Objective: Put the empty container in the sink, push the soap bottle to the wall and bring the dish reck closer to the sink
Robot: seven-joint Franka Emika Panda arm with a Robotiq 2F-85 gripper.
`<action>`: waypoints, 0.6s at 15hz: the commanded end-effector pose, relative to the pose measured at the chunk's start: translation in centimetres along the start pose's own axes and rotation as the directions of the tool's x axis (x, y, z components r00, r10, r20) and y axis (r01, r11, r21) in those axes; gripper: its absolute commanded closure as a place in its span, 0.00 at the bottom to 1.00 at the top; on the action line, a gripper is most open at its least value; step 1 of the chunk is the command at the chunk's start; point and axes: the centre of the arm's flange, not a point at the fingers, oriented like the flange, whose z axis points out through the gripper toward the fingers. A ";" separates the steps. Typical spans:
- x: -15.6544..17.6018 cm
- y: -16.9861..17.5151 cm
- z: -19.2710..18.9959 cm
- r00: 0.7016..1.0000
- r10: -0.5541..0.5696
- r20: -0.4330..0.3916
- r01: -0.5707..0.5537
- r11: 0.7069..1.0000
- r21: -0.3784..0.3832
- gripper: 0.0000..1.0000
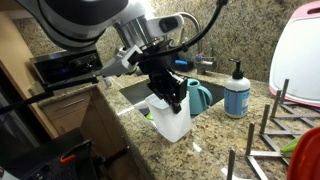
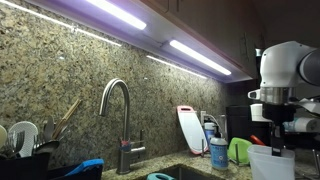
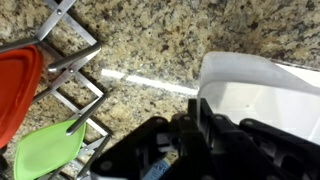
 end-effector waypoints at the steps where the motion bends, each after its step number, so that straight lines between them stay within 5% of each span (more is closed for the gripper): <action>1: 0.6 0.6 0.6 0.999 0.015 0.032 -0.016 1.000 0.024 0.99; 9: 0.0 -3.2 -2.4 0.997 -0.039 -0.061 0.042 0.998 0.038 0.99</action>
